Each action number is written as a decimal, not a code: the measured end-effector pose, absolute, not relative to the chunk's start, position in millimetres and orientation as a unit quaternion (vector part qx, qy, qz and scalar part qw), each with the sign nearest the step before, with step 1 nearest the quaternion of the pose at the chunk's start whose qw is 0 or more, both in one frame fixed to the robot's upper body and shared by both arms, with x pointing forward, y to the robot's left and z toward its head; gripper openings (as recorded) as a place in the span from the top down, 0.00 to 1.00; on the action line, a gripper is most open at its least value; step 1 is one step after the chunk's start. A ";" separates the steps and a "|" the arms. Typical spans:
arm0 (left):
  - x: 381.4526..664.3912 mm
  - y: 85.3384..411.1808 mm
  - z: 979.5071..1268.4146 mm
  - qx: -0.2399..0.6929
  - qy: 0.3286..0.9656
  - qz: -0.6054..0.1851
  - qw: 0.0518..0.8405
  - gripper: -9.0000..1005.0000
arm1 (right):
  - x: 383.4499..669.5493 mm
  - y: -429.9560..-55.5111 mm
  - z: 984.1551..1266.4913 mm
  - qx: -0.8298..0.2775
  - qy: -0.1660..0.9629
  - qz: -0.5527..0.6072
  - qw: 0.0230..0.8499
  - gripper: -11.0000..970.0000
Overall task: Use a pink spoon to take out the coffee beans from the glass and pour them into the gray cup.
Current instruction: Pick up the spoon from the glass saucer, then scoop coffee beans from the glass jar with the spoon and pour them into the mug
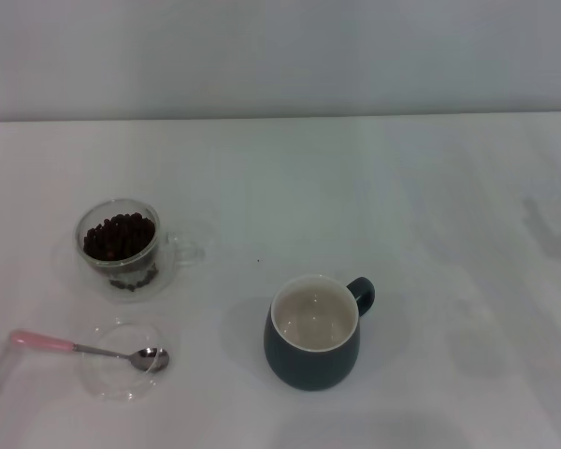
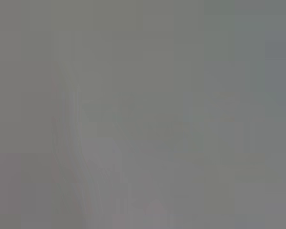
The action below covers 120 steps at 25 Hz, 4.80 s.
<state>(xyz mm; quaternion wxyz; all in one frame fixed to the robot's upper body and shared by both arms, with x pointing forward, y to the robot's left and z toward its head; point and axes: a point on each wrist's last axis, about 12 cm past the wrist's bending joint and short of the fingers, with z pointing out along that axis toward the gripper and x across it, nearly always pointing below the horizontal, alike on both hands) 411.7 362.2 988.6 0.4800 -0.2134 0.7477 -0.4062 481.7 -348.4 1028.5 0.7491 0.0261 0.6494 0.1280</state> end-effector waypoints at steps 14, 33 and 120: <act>421.3 338.8 981.2 -0.181 0.773 -0.420 0.441 0.19 | 479.5 -345.7 1025.8 0.024 0.655 0.134 0.743 0.13; 437.3 334.5 986.5 -0.148 0.780 -0.425 0.434 0.71 | 478.9 -343.6 1021.5 0.032 0.665 0.135 0.734 0.13; 562.3 355.8 1081.2 0.046 0.768 -0.359 0.529 0.85 | 496.2 -346.2 1018.7 0.057 0.686 0.118 0.716 0.13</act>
